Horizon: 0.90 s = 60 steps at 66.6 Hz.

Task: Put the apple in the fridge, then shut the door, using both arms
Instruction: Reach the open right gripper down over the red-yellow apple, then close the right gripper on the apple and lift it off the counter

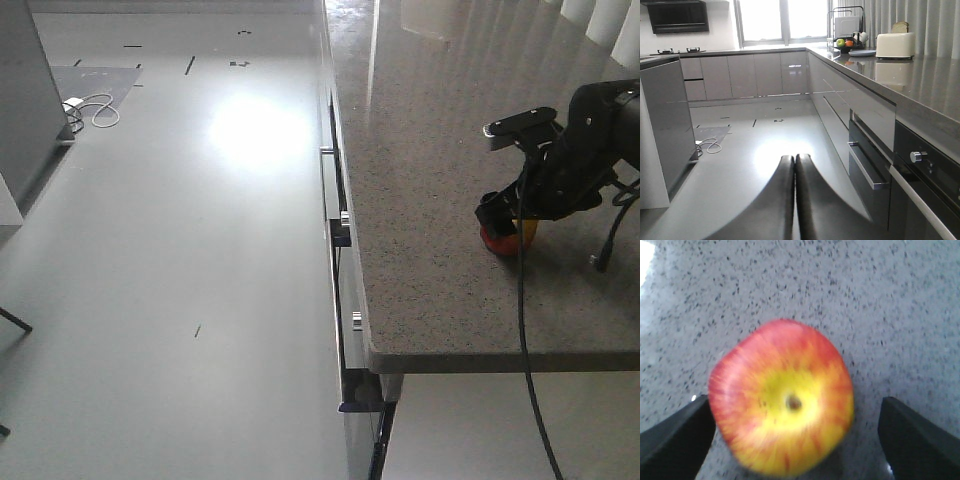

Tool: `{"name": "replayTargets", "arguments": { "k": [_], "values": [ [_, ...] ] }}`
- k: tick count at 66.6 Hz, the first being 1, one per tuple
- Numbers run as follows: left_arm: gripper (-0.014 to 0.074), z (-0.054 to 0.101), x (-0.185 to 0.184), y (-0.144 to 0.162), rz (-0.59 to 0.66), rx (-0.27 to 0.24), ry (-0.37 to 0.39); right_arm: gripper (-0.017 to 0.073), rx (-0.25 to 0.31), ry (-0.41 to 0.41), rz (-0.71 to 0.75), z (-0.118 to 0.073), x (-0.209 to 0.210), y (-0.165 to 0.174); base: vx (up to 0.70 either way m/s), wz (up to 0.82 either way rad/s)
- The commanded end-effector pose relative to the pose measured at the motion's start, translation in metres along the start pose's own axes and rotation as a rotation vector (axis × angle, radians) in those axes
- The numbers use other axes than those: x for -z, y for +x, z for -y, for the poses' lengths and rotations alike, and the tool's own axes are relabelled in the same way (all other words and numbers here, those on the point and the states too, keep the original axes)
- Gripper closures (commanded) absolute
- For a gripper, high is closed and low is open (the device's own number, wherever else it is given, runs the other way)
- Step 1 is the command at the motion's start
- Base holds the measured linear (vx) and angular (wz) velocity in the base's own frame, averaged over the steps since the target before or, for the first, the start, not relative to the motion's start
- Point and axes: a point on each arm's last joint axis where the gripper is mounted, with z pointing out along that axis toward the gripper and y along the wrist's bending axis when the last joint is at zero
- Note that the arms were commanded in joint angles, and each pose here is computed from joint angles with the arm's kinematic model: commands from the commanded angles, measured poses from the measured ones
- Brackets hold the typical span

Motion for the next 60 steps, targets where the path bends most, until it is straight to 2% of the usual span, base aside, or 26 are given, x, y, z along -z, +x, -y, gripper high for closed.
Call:
{"name": "replayTargets", "arguments": {
  "k": [1,10,22,41,50,60],
  "values": [
    [0.06,0.0,0.002,-0.013,0.107,0.007,0.004,-0.0063,0.032,0.032,0.109,0.009,0.023,-0.017,0.0,0.0],
    [0.06,0.0,0.002,-0.013,0.107,0.007,0.004,-0.0058,0.058,-0.01,0.114,0.007,0.014,-0.024,0.0,0.0],
    [0.06,0.0,0.002,-0.013,0.107,0.007,0.004,-0.0007,0.035,-0.05,0.103,0.003,0.005,-0.025,0.0,0.0],
    [0.06,0.0,0.002,-0.013,0.107,0.007,0.004,0.0235,0.03,-0.041,0.12,0.004,0.012,-0.026,0.0,0.0],
    [0.06,0.0,0.002,-0.013,0.107,0.007,0.004,0.034,-0.014,-0.055,0.159,0.003,0.03,-0.028,0.0,0.0],
    [0.06,0.0,0.002,-0.013,0.107,0.007,0.004,0.0424,-0.024,-0.07,0.18,0.002,0.059,-0.025,0.0,0.0]
  ]
}}
